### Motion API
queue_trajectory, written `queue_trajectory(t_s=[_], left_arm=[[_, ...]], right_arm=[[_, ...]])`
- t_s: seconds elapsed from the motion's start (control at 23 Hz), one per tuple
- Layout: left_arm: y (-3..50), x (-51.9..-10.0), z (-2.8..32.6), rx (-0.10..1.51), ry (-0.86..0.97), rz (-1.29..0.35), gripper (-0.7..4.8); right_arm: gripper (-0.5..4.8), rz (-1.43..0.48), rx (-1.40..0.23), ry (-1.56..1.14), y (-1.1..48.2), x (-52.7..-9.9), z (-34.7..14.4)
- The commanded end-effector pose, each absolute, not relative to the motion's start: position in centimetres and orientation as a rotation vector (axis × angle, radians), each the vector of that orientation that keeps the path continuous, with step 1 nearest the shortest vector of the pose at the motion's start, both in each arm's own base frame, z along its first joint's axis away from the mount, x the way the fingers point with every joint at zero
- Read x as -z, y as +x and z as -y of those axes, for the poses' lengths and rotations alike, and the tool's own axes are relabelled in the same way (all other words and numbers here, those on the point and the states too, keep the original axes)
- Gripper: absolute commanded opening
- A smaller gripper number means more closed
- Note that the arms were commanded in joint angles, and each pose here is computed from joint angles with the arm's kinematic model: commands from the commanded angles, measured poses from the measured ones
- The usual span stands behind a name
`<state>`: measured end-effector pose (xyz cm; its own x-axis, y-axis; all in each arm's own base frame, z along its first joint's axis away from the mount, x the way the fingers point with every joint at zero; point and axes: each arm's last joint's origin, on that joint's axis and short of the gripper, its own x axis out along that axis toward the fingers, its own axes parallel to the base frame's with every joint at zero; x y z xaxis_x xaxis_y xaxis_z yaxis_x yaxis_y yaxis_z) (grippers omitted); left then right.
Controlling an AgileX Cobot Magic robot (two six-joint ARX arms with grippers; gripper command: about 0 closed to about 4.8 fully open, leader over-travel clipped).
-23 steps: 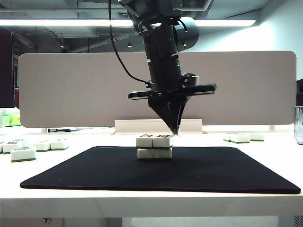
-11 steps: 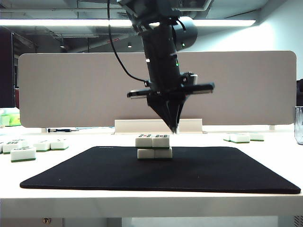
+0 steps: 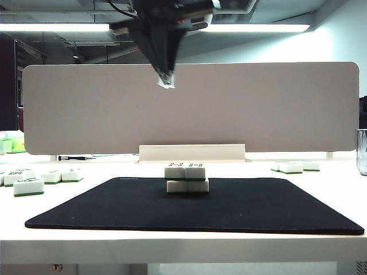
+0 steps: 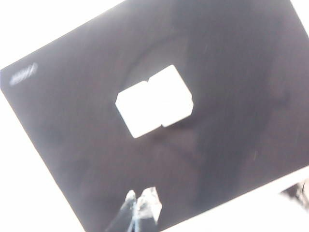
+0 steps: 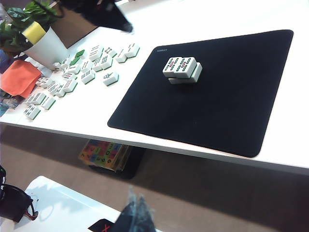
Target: Arrange four mahjong tiles into a neat stack, creating two layers of paired tiles.
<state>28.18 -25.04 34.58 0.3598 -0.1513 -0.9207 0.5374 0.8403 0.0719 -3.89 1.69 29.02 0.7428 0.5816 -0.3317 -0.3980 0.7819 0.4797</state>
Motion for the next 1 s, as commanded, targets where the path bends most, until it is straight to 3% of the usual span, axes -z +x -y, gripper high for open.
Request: queue_trajectory(t_s=[0.04,0.26,1.0], left_arm=[[27.1,-35.4,24.2,0.447,0.422,-1.159,-0.06],[26.2,-35.7,23.4,0.437,0.445,-1.219,-0.06],[23.9,-39.3,21.5,0.457,0.348,-1.134,-0.06]], right_arm=[[-0.01,-0.467,-0.556,0.386,-4.1,-29.1,-1.7],[-0.01,-0.467,-0.557,0.387,-4.1,-29.1,-1.7],[-0.01,-0.467,-0.56,0.387,-4.1,-29.1,-1.7]])
